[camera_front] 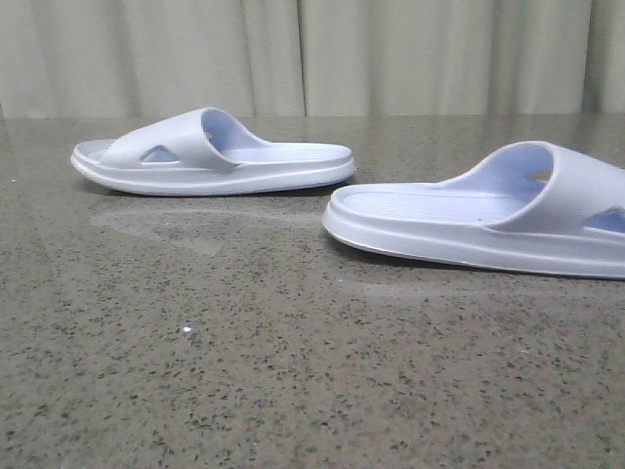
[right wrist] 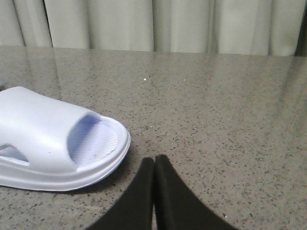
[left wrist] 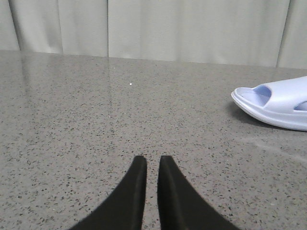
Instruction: Insert blue slippers together front up
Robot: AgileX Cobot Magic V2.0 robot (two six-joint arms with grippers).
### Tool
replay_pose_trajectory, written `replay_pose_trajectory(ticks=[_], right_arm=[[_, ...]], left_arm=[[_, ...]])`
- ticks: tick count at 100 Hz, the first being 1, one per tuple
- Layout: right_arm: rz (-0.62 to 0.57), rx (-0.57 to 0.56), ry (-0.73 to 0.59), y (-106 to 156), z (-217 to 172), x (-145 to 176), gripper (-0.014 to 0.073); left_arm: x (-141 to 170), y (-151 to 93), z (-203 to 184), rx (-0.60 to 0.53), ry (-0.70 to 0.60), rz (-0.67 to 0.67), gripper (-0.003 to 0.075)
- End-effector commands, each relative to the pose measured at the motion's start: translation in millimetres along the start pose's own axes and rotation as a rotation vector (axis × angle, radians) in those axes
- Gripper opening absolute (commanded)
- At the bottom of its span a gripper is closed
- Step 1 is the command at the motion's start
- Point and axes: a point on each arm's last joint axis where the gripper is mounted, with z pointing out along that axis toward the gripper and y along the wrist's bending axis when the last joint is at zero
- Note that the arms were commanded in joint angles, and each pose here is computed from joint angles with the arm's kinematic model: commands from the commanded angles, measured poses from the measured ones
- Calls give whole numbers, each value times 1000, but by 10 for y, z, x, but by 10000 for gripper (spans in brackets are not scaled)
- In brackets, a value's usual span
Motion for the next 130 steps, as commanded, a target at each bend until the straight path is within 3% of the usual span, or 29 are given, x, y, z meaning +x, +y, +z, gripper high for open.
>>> replay_pose_trajectory(ticks=[1,25,38,55,76,82,92,107,118,130], right_arm=[[-13,18,-86,-11,-3,-22,-80],[-11,18,-91,-11,-3,-26,-80],[46,15,-106,-11,-5,-40,-80],[312,-7,-122,-6,-6,-54,-80],[579,-18,-153,-19,-10,-79,-80],[608,-20,-154,-19,-11,-85,-80],[618,-54,-131,10,-26,-162,-79],[572,-68,-91,13,10,-448,-78],[514,-66,48,22,199,-639,-78],[503,-81,241,50,507,-792,-78]], left_arm=[[-57,-2,-21,6,-102,-8,15],[-57,-2,-21,6,-102,-8,15],[-79,-4,-23,11,-126,-45,15],[-119,-4,-29,34,-168,-303,15],[-153,11,-36,53,-200,-604,15],[-177,8,-43,62,-202,-656,15],[-255,-29,-61,89,-175,-630,15],[-540,-94,-43,96,-73,-411,15],[-808,-111,63,73,42,-246,15],[-1035,-127,288,58,186,-187,15]])
